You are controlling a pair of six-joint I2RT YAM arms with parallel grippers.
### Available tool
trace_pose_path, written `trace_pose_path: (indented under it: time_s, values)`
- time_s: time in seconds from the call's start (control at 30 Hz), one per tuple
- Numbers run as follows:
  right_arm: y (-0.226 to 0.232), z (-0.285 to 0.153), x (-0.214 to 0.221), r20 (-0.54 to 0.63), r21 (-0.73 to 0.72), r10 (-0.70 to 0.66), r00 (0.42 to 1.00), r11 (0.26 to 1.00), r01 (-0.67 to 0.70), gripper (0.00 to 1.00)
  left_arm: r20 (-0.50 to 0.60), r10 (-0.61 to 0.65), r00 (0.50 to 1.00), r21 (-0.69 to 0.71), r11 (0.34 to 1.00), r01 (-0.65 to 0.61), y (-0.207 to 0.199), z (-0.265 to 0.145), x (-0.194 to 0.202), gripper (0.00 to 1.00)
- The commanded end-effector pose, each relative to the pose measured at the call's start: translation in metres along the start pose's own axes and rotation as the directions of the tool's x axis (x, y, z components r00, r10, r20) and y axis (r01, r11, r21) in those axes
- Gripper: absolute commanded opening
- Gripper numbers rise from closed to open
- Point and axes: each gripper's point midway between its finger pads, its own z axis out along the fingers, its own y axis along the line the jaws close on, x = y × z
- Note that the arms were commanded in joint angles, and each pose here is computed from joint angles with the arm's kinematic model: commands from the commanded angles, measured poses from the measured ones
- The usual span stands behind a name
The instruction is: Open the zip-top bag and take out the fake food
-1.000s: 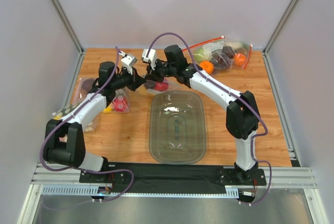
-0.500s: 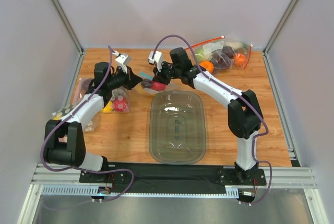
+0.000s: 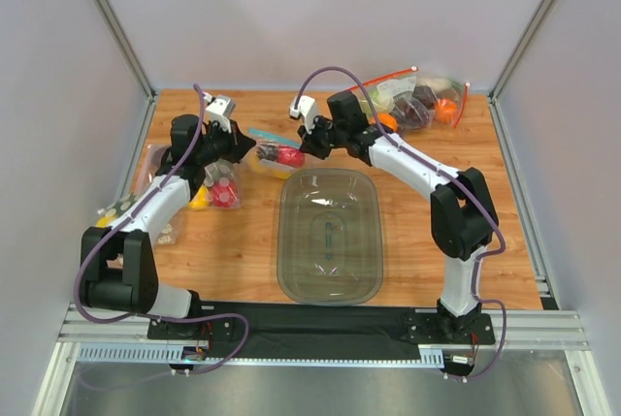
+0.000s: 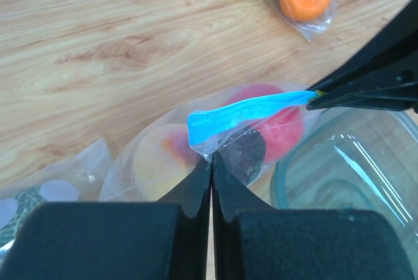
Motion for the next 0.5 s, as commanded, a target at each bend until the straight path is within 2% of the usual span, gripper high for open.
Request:
trace_pose_path:
  time_s: [0.0,0.47]
  values:
    - [-0.017,-0.026,0.006,-0.037,0.103,0.048,0.998,0.994,-0.044,0.00,0.080,0.029,0.996,-0.166,0.986,-0.015,0.027,-0.016,-0.031,0.00]
    - [-0.005,-0.053,0.037,-0.113,0.184,0.153,0.982,0.974,-0.130,0.00,0.062,-0.005,0.998,-0.330,0.944,0.026,0.054,-0.026,-0.026,0.00]
